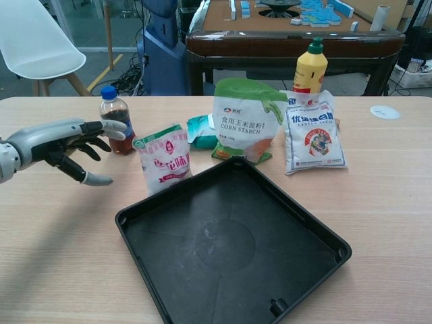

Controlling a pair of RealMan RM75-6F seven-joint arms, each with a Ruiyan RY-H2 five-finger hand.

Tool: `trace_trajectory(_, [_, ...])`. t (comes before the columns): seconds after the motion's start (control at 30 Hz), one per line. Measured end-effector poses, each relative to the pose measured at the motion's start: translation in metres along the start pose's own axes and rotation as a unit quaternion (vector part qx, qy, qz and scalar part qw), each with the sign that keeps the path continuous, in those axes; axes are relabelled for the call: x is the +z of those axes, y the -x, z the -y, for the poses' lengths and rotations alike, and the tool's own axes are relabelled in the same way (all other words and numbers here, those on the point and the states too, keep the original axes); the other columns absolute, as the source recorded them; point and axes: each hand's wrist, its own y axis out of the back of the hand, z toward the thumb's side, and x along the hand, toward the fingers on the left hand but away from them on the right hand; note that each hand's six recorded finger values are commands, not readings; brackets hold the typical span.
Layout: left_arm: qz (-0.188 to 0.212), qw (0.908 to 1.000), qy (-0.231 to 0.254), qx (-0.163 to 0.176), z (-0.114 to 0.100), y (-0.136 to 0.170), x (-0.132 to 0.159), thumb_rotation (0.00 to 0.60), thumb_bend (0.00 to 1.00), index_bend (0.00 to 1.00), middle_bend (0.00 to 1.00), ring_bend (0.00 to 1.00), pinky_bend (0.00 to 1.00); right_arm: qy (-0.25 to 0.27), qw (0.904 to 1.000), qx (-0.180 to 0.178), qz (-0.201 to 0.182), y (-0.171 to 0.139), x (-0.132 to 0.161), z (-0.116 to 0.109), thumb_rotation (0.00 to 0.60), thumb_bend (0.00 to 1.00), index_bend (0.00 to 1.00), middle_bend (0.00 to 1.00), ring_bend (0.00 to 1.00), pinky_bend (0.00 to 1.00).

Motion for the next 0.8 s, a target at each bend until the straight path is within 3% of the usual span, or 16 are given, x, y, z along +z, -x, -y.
trace_trajectory(0.8, [0.009, 0.999, 0.036, -0.026, 0.045, -0.058, 0.034, 0.6, 0.18, 0.11, 0.16, 0.22, 0.23, 0.0, 0.9998, 0.002, 0.021, -0.004, -0.013, 0.0, 0.6, 0.15, 0.26, 0.25, 0.11, 0.12])
